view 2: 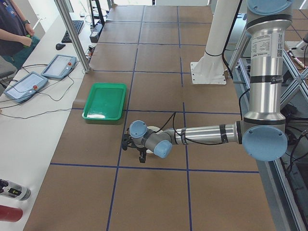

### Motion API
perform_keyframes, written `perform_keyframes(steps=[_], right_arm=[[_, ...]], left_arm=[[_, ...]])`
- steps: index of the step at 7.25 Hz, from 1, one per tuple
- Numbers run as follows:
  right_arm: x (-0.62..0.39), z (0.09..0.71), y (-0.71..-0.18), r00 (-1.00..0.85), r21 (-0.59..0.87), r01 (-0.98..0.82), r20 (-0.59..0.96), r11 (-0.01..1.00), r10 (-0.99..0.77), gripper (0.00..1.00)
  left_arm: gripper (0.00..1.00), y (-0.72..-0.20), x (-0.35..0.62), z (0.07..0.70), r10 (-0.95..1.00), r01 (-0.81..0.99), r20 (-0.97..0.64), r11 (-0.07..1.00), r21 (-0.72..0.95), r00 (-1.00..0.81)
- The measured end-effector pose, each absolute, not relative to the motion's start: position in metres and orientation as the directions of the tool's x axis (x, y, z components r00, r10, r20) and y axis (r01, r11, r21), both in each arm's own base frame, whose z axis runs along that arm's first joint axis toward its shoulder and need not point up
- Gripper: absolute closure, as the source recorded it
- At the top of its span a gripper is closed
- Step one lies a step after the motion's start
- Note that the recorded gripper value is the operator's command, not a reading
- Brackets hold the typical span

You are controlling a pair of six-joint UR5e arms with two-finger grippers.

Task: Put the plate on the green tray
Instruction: 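Lower the left gripper to the white plate's rim and grip it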

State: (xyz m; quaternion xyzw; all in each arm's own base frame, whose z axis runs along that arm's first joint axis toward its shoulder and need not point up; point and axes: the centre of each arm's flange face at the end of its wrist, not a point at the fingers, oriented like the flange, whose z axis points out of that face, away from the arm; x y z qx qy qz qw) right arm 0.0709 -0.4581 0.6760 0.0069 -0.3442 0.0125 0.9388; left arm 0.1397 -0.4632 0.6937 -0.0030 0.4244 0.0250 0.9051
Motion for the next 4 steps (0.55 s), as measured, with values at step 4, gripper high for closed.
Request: perform_keyframes(steps=[4], right_arm=[[0.071, 0.676, -0.458, 0.763, 0.006, -0.028, 0.646, 1.0, 0.018, 0.0]], left_arm=[[0.3, -0.459, 0.156, 0.694, 0.064, -0.081, -0.768, 0.997, 0.016, 0.637]])
